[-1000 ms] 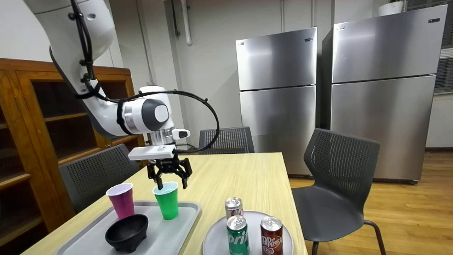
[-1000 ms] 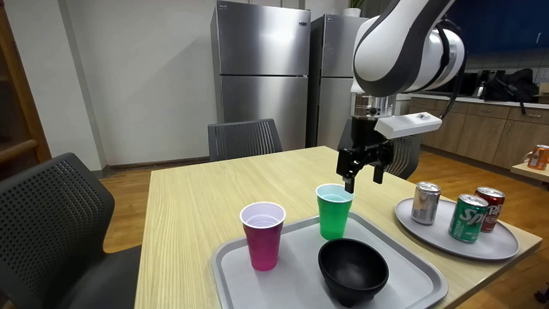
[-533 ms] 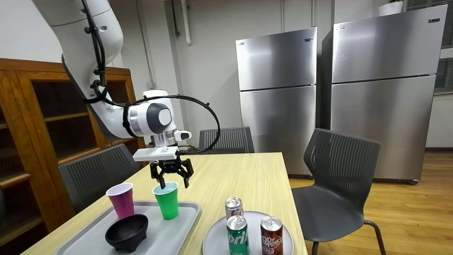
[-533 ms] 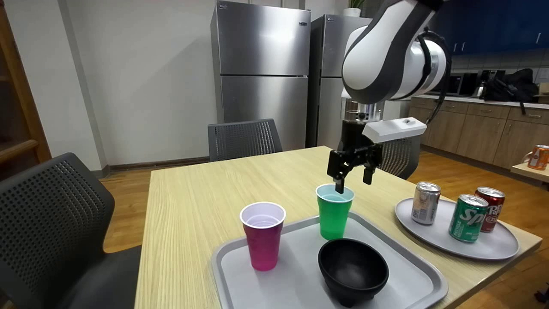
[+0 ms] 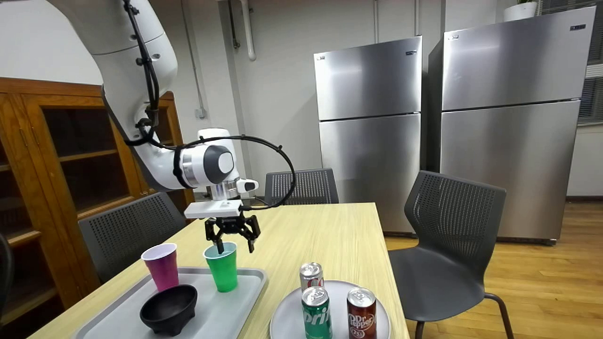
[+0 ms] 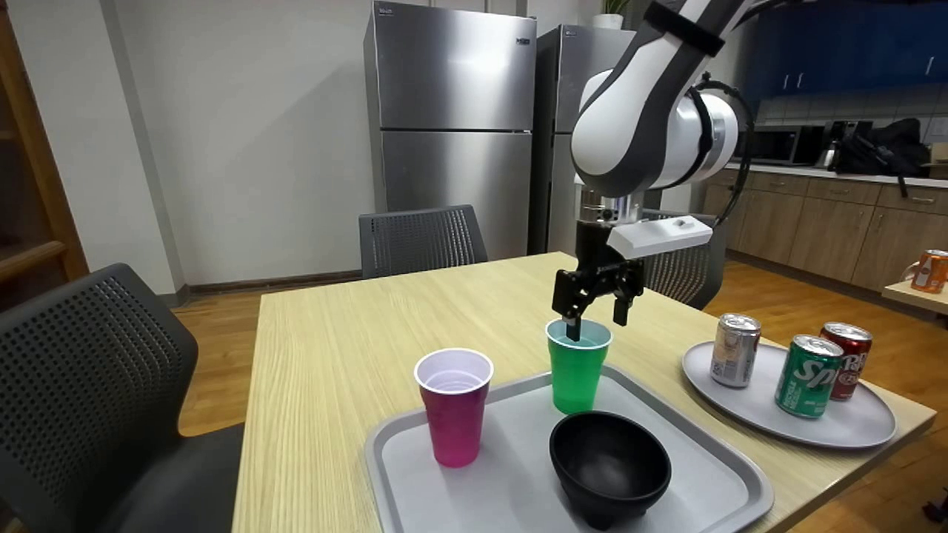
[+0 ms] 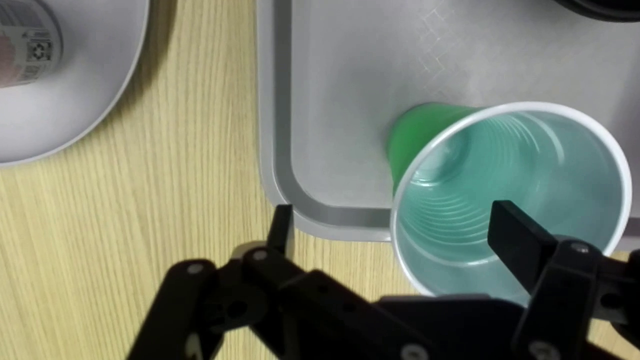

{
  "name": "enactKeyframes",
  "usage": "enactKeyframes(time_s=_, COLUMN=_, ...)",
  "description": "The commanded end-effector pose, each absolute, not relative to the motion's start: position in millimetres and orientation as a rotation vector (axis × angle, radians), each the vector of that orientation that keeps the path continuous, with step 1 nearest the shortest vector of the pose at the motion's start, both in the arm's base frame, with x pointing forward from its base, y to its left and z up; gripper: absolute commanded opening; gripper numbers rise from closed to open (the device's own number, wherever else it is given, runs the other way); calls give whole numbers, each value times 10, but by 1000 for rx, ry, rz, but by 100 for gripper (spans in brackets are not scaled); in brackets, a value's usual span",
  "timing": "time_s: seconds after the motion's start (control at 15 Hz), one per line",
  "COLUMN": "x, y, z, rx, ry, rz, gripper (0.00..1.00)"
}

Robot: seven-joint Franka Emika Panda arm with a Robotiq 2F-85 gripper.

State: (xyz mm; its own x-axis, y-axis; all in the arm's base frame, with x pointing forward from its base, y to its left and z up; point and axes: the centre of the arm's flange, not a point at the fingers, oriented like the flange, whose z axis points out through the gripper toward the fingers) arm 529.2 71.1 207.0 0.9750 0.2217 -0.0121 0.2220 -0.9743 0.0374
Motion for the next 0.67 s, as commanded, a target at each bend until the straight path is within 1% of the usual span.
enactKeyframes(time_s=0.0, x=5324, y=814, z=2098, rx=3079, ry=368, rz=7, gripper=100)
enactKeyframes(time_s=0.07, x=5323, y=826, z=2087, rx=3078, ry=365, rz=0, gripper=75)
enactKeyframes(time_s=0.13, x=5318, y=836, z=2092, rx=3076, ry=367, rz=3, gripper=74)
enactKeyframes(time_s=0.53, x=5320, y=826, z=2111, rx=3074, ry=352, rz=2, gripper=27)
enactKeyframes(time_s=0.6, x=5322, y=823, z=2114, rx=3075, ry=353, rz=2, gripper=20)
